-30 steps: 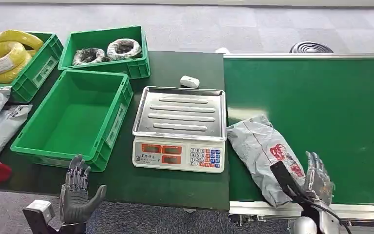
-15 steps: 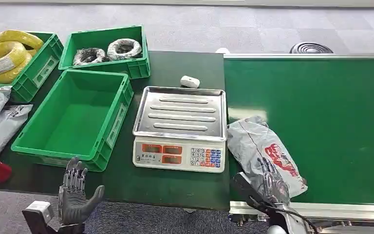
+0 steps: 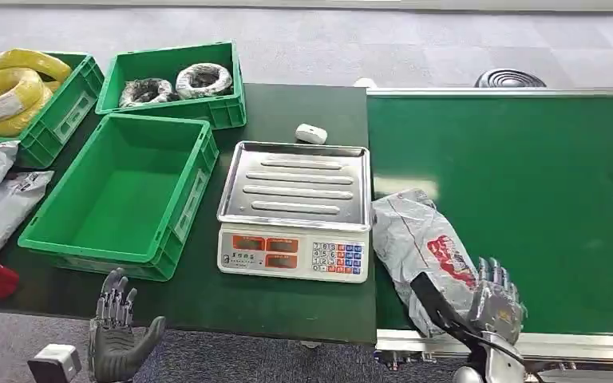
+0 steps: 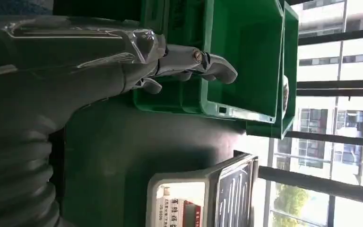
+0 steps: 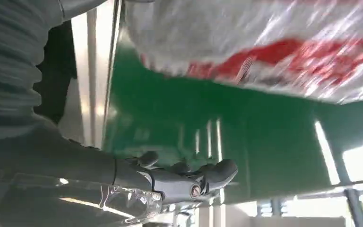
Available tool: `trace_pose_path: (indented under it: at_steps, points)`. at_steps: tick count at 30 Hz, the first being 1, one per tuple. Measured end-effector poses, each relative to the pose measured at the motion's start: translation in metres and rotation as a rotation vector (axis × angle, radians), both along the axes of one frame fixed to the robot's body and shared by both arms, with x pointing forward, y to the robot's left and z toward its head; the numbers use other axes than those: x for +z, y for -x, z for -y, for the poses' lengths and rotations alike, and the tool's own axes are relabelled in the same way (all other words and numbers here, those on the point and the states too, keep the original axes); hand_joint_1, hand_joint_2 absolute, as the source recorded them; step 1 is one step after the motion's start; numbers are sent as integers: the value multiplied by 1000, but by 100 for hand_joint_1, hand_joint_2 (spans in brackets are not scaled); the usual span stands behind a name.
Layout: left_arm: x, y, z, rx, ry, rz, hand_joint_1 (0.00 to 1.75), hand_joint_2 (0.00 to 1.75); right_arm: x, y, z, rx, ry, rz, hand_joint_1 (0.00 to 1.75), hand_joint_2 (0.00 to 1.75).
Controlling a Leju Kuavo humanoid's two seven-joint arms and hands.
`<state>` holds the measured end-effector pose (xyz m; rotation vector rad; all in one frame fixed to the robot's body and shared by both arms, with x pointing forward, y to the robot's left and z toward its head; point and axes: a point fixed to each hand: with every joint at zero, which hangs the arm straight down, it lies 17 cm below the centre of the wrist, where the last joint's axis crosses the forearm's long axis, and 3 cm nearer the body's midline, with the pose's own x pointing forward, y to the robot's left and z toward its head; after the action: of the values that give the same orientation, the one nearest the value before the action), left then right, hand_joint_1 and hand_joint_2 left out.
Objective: Moved the parcel from conveyor to table for the left to box.
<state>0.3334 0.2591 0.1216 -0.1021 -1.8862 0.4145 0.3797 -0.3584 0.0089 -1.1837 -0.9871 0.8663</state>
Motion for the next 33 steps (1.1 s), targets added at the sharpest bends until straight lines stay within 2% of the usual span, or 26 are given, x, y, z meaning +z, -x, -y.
trace_pose_path:
  at_steps: [5,17,25,33]
  points:
    - [2,-2,3,-9,4,4,0,175,6,5,22,-54,13,16,0,175]
    - [8,-11,5,-23,-3,23,0,175,10,12,6,-28,-30,23,0,175]
    - [8,-13,5,-28,-4,25,0,175,20,7,-6,15,-112,97,0,175]
    - [15,-22,8,-41,-3,43,0,175,4,11,-42,107,-184,46,0,175]
